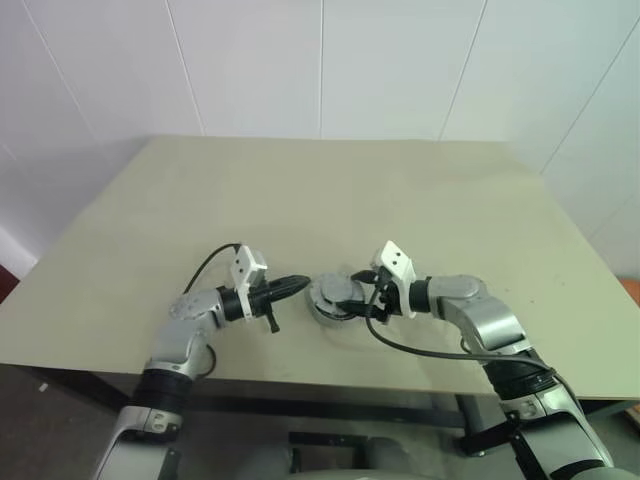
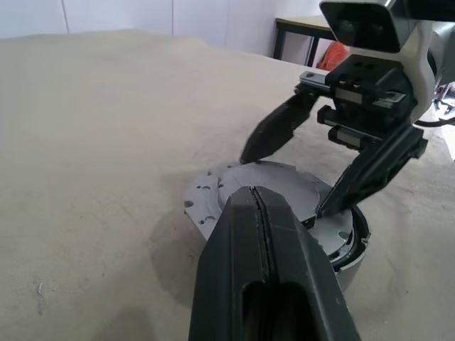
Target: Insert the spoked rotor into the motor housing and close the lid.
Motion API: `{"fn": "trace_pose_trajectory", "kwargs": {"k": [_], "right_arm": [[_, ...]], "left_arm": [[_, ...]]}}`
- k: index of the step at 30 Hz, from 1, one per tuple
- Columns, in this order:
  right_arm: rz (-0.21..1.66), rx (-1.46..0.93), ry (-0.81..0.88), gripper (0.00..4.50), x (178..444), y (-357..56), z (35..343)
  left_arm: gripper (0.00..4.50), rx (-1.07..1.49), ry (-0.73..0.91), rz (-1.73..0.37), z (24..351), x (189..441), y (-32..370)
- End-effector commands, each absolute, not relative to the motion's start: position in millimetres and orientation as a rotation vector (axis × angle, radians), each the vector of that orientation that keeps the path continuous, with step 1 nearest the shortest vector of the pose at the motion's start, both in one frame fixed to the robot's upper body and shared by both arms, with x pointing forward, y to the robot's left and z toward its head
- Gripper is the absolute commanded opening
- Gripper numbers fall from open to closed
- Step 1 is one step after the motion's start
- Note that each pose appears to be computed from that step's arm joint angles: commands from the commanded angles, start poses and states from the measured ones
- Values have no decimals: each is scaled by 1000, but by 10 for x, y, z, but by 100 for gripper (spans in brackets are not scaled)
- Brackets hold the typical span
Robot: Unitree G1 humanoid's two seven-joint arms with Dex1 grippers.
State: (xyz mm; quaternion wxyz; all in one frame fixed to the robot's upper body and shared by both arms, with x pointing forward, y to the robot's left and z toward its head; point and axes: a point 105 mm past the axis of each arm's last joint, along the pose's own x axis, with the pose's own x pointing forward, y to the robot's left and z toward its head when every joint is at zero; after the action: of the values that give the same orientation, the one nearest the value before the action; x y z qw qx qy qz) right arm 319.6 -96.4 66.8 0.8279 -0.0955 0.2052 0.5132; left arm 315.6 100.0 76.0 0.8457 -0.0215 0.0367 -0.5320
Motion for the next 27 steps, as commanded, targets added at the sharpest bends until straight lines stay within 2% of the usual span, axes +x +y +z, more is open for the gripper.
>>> {"fn": "trace_pose_trajectory", "kwargs": {"k": [1, 3, 9, 19, 23, 27], "right_arm": [[1044, -240, 488, 266, 3213, -1091, 539], [1009, -225, 467, 200, 3278, -1081, 561], [988, -218, 449, 200, 3323, -1053, 590], [978, -235, 472, 200, 3321, -1264, 654], [1009, -182, 436, 289, 3285, -1285, 851], [1036, -155, 392, 427, 3254, -1200, 1007]], "left_arm": [[0, -19, 42, -1134, 856, 3190, 969], [0, -19, 43, -1133, 854, 3191, 966], [0, -18, 45, -1132, 845, 3192, 965], [0, -9, 48, -1139, 840, 3192, 959], [0, -12, 45, -1139, 854, 3197, 959], [0, -14, 42, -1135, 862, 3203, 967]]}}
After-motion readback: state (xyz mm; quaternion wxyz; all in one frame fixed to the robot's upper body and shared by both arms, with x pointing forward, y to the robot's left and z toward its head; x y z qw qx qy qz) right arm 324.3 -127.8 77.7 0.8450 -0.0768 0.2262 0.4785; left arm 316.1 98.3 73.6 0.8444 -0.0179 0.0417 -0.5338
